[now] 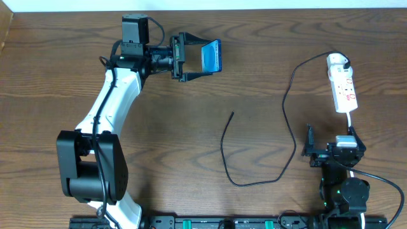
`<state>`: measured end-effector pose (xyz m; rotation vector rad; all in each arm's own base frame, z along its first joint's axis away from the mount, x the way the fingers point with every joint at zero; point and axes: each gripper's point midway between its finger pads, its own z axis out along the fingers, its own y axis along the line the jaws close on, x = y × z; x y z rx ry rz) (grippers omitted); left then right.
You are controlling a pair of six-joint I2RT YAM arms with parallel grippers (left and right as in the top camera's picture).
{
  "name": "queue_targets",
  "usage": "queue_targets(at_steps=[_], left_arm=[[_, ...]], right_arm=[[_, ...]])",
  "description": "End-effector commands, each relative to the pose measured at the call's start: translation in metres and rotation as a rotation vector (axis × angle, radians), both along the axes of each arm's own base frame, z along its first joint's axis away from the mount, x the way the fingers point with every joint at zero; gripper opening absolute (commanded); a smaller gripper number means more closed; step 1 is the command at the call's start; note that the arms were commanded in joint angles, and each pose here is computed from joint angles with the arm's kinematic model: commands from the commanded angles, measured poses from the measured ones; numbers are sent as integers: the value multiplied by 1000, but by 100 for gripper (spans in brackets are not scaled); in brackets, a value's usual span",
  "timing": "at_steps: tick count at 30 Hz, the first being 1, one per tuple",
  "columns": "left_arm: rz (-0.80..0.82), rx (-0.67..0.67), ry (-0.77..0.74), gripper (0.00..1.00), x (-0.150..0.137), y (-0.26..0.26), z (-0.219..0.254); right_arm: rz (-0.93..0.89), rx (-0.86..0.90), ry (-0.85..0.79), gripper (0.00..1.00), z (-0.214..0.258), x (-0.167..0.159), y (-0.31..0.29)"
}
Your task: Plug charger to phone and switch on socket
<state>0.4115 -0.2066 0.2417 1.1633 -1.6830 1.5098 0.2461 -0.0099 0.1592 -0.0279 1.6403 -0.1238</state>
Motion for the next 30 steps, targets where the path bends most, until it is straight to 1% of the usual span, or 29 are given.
queue_targets(at_steps=[1,9,21,27,30], left_arm=[[-29,-34,-36,7,-7,0,23],[-22,-39,8,7,-7,0,23],[-40,-52,7,7,-10,-1,25],[-49,-46,-45,7,-10,-1,25],[-50,-47,-48,7,-10,-1,25]], right_arm=[[1,-13,1,99,-1,0,0],[1,-13,1,99,-1,0,0],[1,-13,1,99,-1,0,0],[1,-13,1,99,-1,0,0],[1,-13,1,99,-1,0,0]])
